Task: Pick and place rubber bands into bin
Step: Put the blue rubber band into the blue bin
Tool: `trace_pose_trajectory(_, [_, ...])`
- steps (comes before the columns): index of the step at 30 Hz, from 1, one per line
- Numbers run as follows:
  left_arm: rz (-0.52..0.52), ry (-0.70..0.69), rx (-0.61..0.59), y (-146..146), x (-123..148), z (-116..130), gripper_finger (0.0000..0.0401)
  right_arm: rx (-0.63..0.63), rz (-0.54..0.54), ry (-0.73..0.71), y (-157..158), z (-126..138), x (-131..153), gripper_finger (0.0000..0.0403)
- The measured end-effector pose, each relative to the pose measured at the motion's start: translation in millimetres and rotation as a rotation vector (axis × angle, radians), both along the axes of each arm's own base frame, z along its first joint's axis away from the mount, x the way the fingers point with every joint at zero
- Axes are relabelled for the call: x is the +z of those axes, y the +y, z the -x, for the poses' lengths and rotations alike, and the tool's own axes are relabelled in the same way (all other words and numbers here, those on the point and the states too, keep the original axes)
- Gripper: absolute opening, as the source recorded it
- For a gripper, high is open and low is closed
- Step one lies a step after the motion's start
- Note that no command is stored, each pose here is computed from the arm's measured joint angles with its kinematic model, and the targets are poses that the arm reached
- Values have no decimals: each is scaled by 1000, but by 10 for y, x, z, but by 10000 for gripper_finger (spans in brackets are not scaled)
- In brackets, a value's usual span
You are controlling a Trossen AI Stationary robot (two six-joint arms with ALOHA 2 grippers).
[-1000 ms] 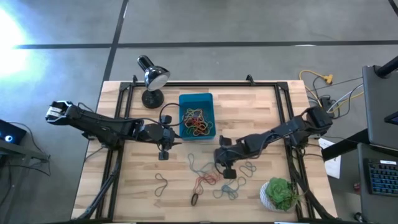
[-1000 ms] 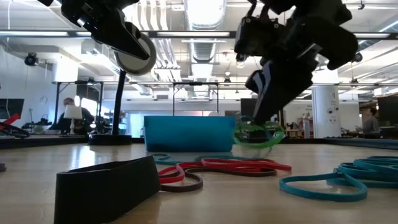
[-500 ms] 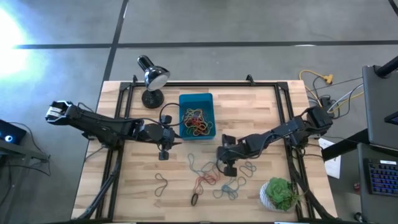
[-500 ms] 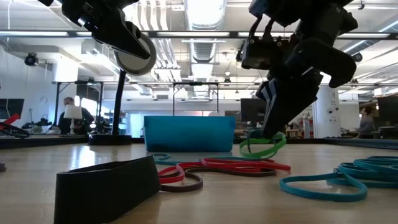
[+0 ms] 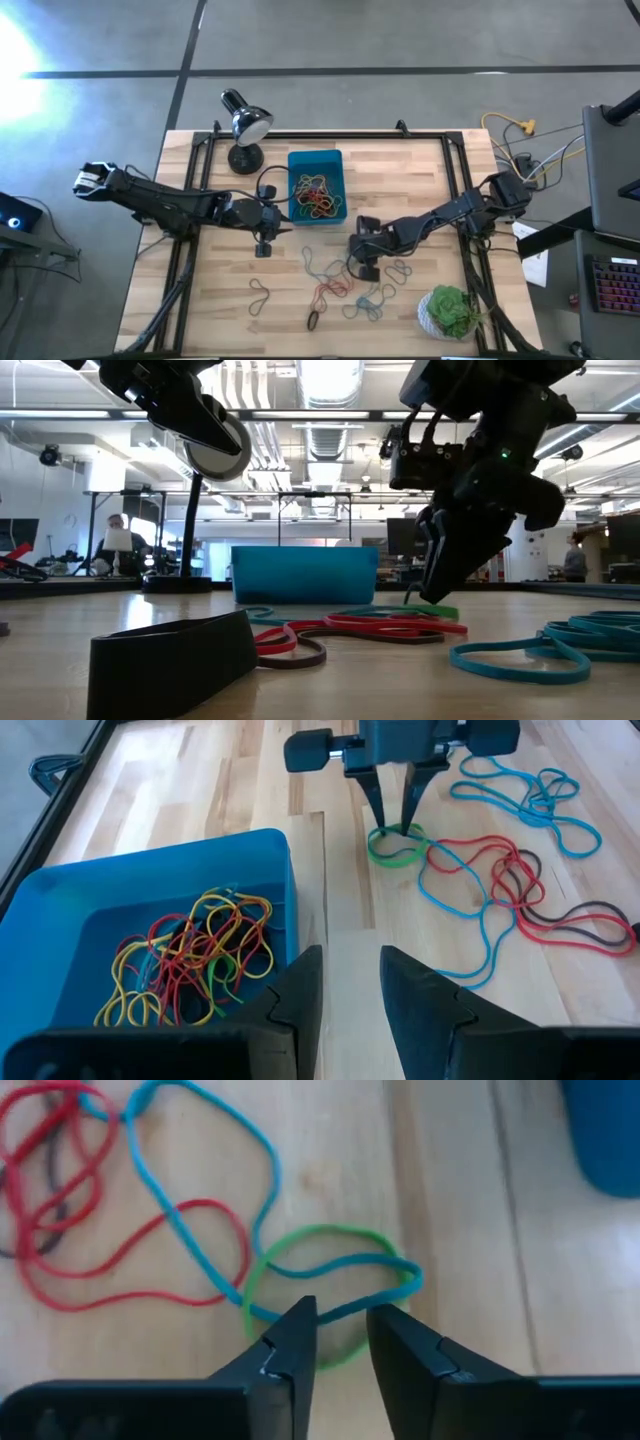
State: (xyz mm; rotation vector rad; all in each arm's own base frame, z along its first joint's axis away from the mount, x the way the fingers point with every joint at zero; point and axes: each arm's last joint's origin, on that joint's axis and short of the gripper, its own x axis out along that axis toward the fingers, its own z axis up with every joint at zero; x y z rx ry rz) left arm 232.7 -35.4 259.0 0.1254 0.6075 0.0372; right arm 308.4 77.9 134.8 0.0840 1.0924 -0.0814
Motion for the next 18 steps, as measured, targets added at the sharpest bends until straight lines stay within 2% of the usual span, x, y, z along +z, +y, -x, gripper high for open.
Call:
trace_pose_trajectory(9, [-1,2,0,0,-5,2,88,-35,41,8,-74,23,-38,100])
trace_pose_trajectory(12, [-2,9,0,3,-31,7,88,-37,46,15,-87,39,-58,82])
trace_pose_trajectory(18, [-17,28,17,14,-154,34,88,-22,68,1,-91,59,-94,17])
